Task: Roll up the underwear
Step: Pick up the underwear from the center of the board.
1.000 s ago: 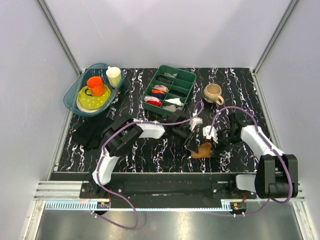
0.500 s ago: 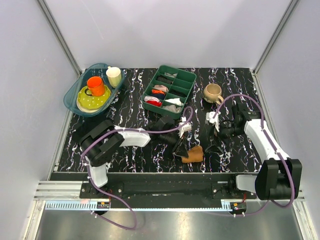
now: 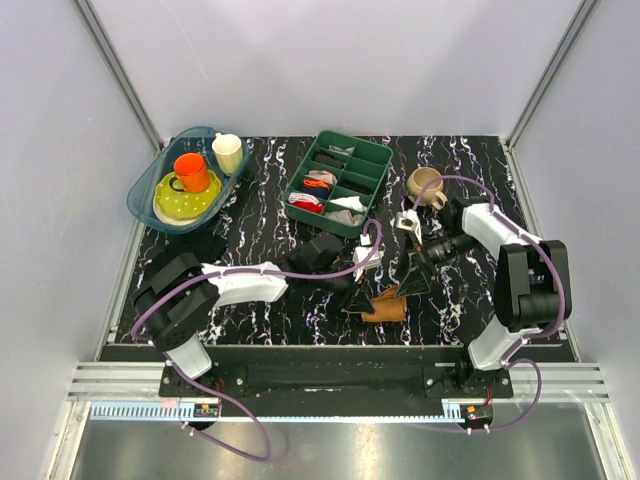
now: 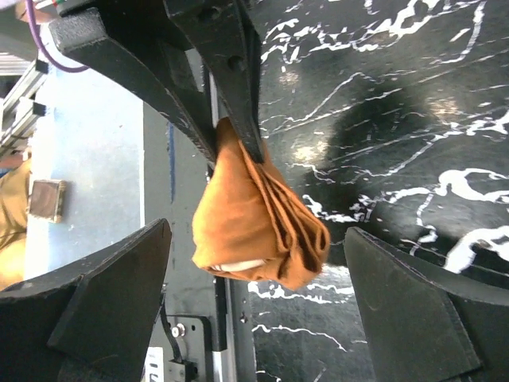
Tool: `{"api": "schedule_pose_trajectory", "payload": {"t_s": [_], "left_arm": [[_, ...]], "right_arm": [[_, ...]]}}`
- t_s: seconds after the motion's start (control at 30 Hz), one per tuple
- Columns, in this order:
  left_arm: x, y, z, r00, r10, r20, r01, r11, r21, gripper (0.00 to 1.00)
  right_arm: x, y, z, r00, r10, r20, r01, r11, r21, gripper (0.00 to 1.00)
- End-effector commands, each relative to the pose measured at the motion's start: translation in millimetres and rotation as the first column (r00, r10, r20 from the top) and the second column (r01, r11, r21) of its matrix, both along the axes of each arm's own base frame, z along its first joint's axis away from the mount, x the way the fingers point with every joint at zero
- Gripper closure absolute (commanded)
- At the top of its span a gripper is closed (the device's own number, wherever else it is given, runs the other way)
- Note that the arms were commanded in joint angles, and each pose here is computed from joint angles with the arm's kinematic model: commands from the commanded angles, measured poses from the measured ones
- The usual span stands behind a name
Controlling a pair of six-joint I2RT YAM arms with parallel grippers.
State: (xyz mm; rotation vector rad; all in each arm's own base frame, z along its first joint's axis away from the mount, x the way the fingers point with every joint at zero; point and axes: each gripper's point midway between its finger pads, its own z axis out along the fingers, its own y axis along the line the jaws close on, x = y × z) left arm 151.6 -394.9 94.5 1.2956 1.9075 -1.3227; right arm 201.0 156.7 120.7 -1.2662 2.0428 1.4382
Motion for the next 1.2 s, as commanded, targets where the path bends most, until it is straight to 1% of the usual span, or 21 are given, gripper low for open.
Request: {"api": "schedule_pose_trajectory", "payload": {"t_s": [0.0,0.1,0.17,0.37,0.57,0.7,0.97,1.07,1.17], "left_arm": [[8,-4,22,0.994,-0.002,0.105,0.008,0.998,-0.065,0.91],[10,-5,22,0.995,0.004,0.102,0.002,0.999,-0.054,0.91],[12,-5,21,0.995,0.009,0.095,-0.004,0.999,-0.046,0.92],[16,-7,25,0.997,0.027,0.072,-0.022,0.998,-0.066,0.92],[18,-6,31,0.998,0.037,0.057,-0.031,0.995,-0.095,0.92],[16,-5,37,0.997,0.026,0.068,-0.018,0.993,-0.116,0.92],[5,1,37,0.998,-0.026,0.062,0.032,0.993,-0.111,0.92],[1,3,38,0.997,-0.042,0.068,0.049,0.993,-0.112,0.91],[1,4,38,0.996,-0.046,0.075,0.053,0.993,-0.103,0.91]], "right_arm": [[-14,17,13,0.995,0.039,-0.088,-0.038,0.999,0.009,0.0],[-18,20,6,0.996,0.061,-0.059,-0.063,0.997,-0.046,0.0],[-18,19,-1,0.998,0.049,-0.036,-0.052,0.994,-0.095,0.0],[-19,20,-14,0.998,0.043,0.044,-0.034,0.982,-0.188,0.0],[-19,22,-19,0.993,0.055,0.102,-0.03,0.973,-0.228,0.0],[-14,23,-19,0.991,0.049,0.127,-0.019,0.972,-0.234,0.0],[2,31,2,0.983,0.069,0.167,-0.034,0.979,-0.202,0.0],[1,34,9,0.982,0.096,0.165,-0.066,0.982,-0.177,0.0],[-7,37,12,0.984,0.134,0.113,-0.118,0.983,-0.143,0.0]]}}
